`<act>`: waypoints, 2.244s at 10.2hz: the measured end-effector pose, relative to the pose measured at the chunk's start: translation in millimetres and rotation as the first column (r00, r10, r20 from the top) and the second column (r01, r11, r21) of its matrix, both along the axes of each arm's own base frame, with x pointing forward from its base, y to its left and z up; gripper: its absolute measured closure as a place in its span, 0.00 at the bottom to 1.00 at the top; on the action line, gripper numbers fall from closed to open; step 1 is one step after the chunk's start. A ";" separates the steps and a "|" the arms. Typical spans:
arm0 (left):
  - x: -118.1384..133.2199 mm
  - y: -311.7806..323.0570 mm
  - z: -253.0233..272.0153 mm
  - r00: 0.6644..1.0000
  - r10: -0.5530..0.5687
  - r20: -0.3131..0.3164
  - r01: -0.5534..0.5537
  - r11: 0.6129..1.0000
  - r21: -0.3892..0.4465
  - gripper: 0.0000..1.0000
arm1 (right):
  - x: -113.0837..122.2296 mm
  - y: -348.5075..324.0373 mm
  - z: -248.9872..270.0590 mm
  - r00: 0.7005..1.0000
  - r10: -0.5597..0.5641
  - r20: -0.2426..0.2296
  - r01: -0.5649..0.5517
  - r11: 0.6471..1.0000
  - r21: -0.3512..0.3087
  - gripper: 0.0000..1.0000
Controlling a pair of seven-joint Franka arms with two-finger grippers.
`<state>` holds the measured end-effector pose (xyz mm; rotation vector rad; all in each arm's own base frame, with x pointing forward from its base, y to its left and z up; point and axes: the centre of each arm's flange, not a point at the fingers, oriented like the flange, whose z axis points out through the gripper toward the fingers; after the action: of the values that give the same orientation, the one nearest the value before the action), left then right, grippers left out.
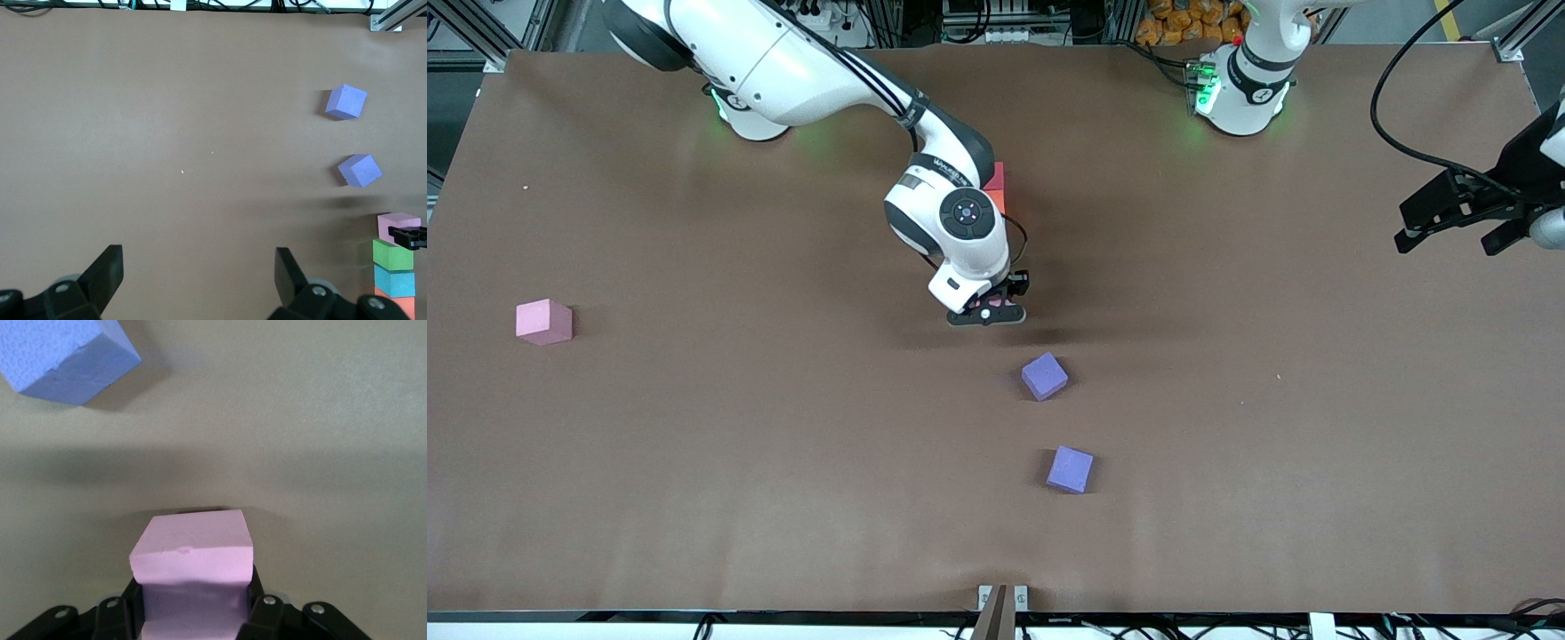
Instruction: Arrange blocks into number 1
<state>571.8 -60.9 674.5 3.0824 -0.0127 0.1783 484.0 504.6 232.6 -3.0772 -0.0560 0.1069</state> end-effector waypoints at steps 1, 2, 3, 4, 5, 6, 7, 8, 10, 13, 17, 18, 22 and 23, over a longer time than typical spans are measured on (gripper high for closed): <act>0.0 0.0 -0.1 1.000 0.000 0.000 0.000 1.000 0.000 0.00 | -3.1 2.2 -1.7 1.000 -0.003 -0.003 0.003 1.000 -0.002 0.41; -0.1 -0.3 -0.2 1.000 -0.001 -0.001 0.001 1.000 0.000 0.00 | -5.8 3.8 -5.9 1.000 -0.002 -0.010 0.002 1.000 -0.005 0.41; -0.1 -0.8 -0.4 1.000 -0.001 -0.001 0.001 1.000 0.000 0.00 | -7.8 4.6 -10.5 1.000 0.000 -0.016 0.000 1.000 -0.009 0.41; -0.2 -1.4 -0.6 1.000 -0.003 -0.002 0.003 1.000 0.000 0.00 | -9.2 5.0 -14.5 1.000 0.001 -0.022 -0.001 1.000 -0.011 0.41; -0.3 -2.2 -0.7 1.000 -0.004 -0.002 0.004 1.000 0.000 0.00 | -9.6 5.0 -16.5 1.000 0.000 -0.024 -0.001 1.000 -0.013 0.41; -0.3 -2.6 -1.1 1.000 -0.005 -0.003 0.005 1.000 0.000 0.00 | -9.5 4.8 -16.9 1.000 0.000 -0.025 0.000 1.000 -0.013 0.41; -0.2 -2.6 -1.8 1.000 -0.005 -0.004 0.005 1.000 0.000 0.00 | -9.5 4.8 -16.9 1.000 0.000 -0.025 0.000 1.000 -0.014 0.41; -0.2 -2.6 -2.1 1.000 -0.005 -0.005 0.005 1.000 0.000 0.00 | -9.5 4.6 -17.1 1.000 -0.001 -0.025 0.000 1.000 -0.014 0.40; -0.2 -2.8 -2.3 1.000 -0.005 -0.005 0.005 1.000 0.000 0.00 | -7.5 2.6 -17.8 1.000 -0.004 -0.025 0.004 1.000 -0.018 0.16; -0.4 -4.9 -2.4 1.000 -0.009 -0.006 0.009 1.000 0.000 0.00 | 5.9 -4.5 -8.7 0.999 -0.023 -0.026 0.022 0.999 -0.039 0.00; -0.3 -3.1 -2.4 1.000 -0.006 -0.006 0.006 1.000 0.000 0.00 | 64.5 -36.9 66.8 0.991 -0.126 -0.054 0.121 0.989 -0.091 0.00; -0.2 -1.7 -2.2 1.000 -0.003 -0.005 0.003 1.000 0.000 0.00 | 80.7 -50.1 95.6 0.983 -0.171 -0.067 0.167 0.984 -0.066 0.00; 0.1 4.8 -1.4 1.000 0.010 -0.004 -0.010 1.000 0.000 0.00 | 110.7 -106.0 203.1 0.962 -0.272 -0.010 0.271 0.962 -0.008 0.00; 0.3 6.5 -1.4 1.000 0.013 -0.004 -0.013 1.000 0.000 0.00 | 117.0 -129.0 223.0 0.954 -0.301 -0.001 0.301 0.954 -0.018 0.00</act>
<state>572.0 -54.3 673.1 3.0832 0.0072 0.1730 601.0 375.7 455.6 -3.0574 0.4150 0.0976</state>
